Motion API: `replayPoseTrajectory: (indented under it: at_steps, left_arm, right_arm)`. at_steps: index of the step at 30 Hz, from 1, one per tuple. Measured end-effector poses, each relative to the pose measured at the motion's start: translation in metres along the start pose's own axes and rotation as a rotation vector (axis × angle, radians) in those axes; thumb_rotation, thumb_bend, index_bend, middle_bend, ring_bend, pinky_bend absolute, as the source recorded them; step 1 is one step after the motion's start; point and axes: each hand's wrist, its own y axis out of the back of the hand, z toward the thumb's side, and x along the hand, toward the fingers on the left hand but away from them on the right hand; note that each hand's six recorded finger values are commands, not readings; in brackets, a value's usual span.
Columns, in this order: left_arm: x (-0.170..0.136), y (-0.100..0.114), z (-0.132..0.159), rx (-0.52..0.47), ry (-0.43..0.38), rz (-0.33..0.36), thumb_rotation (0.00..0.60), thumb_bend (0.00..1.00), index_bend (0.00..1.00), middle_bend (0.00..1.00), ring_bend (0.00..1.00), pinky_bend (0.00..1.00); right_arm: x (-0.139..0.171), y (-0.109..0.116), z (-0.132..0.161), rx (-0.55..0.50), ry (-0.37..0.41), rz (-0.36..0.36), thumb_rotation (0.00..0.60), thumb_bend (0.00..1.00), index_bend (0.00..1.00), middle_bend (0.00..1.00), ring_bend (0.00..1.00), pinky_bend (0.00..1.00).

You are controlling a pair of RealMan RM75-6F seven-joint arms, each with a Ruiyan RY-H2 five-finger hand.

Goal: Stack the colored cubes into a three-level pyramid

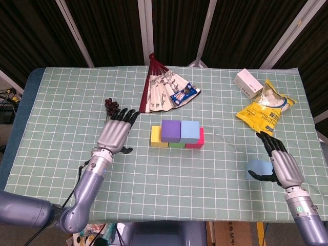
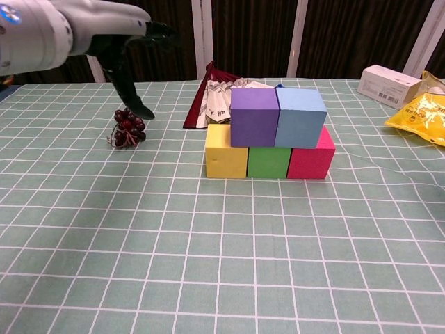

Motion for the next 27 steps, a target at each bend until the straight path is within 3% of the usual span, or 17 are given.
replayPoseTrajectory:
  at_steps: [6, 18, 27]
  left_arm:
    - [-0.036, 0.008, -0.038, -0.056, 0.053, 0.103, 0.6, 0.1, 0.0, 0.03, 0.0, 0.0]
    - [-0.089, -0.011, -0.087, -0.085, 0.108, 0.129, 0.6, 0.1, 0.0, 0.02, 0.0, 0.0]
    - [-0.104, -0.022, -0.106, -0.089, 0.099, 0.143, 0.6, 0.1, 0.0, 0.02, 0.0, 0.0]
  right_arm:
    - [0.002, -0.003, -0.006, 0.117, -0.018, 0.022, 0.6, 0.21, 0.0, 0.0, 0.0, 0.0]
    - [0.002, -0.014, -0.038, 0.264, -0.098, 0.072, 0.6, 0.2, 0.0, 0.0, 0.0, 0.0]
    - [0.004, -0.021, -0.06, 0.332, -0.159, 0.111, 0.6, 0.2, 0.0, 0.0, 0.0, 0.0]
